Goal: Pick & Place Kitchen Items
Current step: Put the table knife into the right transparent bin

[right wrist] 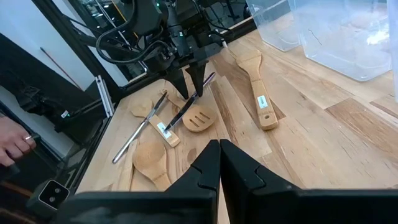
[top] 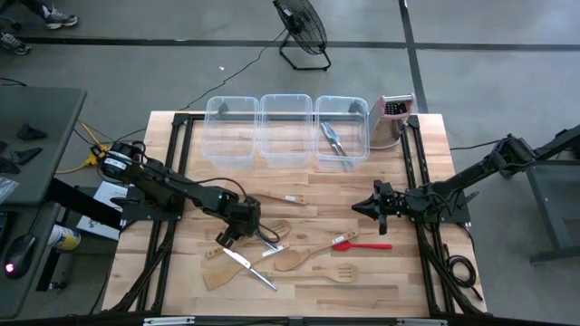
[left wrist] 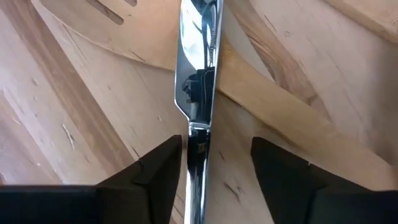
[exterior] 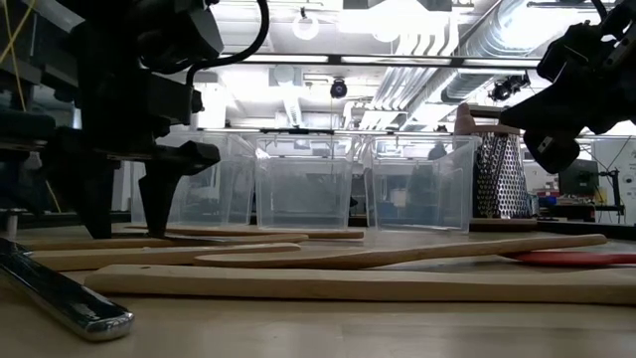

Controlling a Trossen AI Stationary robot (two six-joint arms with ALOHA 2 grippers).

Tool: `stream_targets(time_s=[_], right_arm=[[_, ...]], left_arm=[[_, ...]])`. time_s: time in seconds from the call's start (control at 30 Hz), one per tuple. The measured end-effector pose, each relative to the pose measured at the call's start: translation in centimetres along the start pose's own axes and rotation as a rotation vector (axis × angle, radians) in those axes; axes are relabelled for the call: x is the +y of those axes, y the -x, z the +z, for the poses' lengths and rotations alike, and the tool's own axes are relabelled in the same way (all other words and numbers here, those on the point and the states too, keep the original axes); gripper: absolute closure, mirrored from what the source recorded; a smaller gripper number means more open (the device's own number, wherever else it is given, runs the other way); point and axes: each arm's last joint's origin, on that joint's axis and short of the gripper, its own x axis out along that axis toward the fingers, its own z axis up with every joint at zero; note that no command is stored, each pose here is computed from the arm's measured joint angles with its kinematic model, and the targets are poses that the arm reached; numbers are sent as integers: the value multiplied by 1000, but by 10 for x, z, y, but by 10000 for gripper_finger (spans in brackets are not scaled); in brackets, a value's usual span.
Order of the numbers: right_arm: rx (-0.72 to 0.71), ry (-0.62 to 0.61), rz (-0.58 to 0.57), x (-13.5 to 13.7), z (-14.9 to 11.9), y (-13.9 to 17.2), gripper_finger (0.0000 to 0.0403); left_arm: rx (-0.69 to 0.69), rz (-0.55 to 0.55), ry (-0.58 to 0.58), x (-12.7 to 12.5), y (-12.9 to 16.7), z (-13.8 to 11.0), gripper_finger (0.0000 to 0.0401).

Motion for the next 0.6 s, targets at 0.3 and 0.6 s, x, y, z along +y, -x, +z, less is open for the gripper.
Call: stream_targets(time_s=[0.3,0.6], right_arm=[[2,1,-1,0,0,0,400],[3,1,-2,0,0,0,400]], left_arm=[[-38,19,10,11,-1,0,244],[5,0,-23,11,-12,-2,245]])
